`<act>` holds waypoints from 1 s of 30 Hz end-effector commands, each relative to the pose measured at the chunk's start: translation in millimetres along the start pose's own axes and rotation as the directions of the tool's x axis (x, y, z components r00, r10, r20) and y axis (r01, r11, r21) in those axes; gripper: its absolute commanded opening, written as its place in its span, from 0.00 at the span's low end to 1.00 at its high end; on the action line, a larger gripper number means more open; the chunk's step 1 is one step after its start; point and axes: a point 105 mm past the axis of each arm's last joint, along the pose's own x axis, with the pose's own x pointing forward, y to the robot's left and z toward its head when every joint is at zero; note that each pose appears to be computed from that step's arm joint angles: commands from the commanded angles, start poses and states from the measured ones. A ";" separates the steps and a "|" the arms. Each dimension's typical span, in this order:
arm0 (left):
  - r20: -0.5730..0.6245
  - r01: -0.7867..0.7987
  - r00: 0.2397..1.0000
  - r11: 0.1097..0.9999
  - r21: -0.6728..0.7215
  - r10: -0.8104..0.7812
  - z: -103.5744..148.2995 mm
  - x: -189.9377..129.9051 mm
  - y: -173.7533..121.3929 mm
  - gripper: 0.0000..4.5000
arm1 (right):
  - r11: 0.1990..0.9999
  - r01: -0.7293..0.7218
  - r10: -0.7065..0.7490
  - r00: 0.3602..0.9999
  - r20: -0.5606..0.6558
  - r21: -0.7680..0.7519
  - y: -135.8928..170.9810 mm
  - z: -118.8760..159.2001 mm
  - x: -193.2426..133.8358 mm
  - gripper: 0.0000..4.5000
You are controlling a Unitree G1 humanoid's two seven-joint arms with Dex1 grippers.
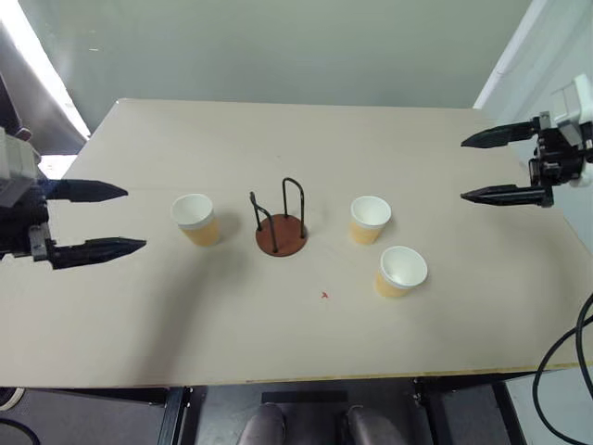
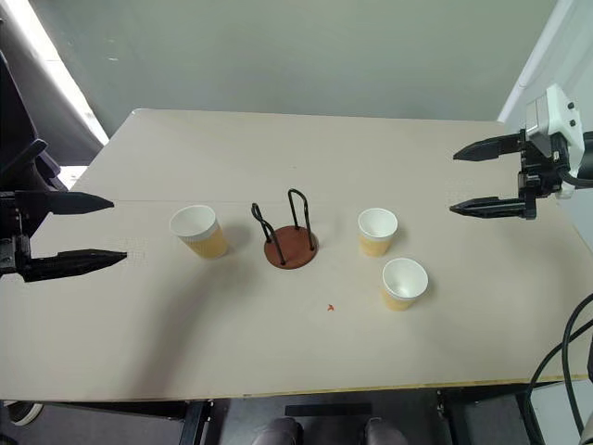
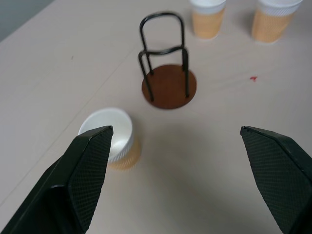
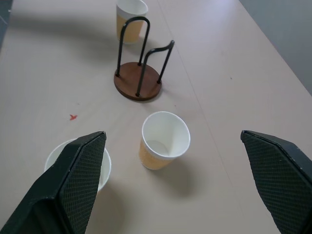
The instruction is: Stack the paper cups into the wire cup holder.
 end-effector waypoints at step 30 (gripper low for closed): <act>0.135 0.009 0.991 0.998 -0.059 -0.001 -7.7 186.3 -4.7 0.99 | 0.990 0.131 -0.132 0.991 -0.018 -0.047 7.5 22.3 -31.0 1.00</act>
